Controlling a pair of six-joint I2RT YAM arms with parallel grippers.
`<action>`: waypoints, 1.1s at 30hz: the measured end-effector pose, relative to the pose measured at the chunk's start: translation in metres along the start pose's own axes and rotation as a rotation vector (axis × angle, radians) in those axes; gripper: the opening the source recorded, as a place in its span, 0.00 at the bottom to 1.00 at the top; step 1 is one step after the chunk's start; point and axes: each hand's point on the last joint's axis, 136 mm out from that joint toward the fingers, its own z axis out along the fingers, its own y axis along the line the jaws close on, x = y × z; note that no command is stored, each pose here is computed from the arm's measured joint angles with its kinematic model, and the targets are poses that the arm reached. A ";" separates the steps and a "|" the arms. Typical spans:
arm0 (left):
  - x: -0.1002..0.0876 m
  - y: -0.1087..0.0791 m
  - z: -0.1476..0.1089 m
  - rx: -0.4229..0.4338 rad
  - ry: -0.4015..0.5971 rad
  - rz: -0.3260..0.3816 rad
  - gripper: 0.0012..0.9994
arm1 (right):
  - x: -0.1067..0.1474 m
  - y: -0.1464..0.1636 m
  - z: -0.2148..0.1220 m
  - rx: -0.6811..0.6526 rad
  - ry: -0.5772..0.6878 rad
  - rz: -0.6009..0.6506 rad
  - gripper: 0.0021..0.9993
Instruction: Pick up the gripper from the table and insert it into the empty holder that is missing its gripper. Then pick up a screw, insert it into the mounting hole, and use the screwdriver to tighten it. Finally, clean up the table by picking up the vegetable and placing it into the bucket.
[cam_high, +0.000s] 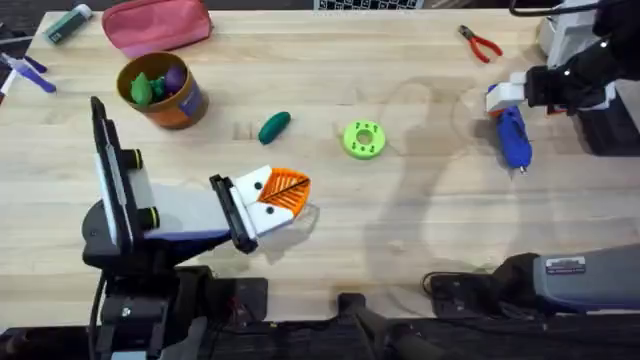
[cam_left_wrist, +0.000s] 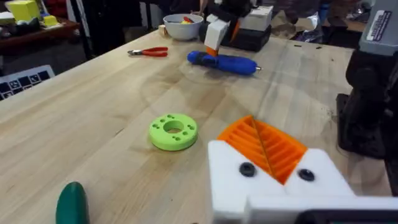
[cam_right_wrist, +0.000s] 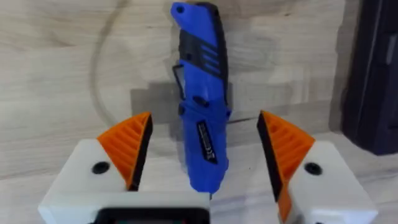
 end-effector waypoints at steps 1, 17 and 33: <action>0.000 0.000 0.000 0.000 0.000 0.000 0.02 | -0.001 0.000 0.003 0.000 0.001 -0.005 0.96; 0.000 0.000 0.000 0.000 0.000 0.000 0.02 | 0.002 0.004 0.047 -0.016 0.081 -0.034 0.95; 0.000 0.000 0.000 0.000 0.000 0.000 0.02 | -0.005 0.003 0.061 -0.030 0.119 0.043 0.88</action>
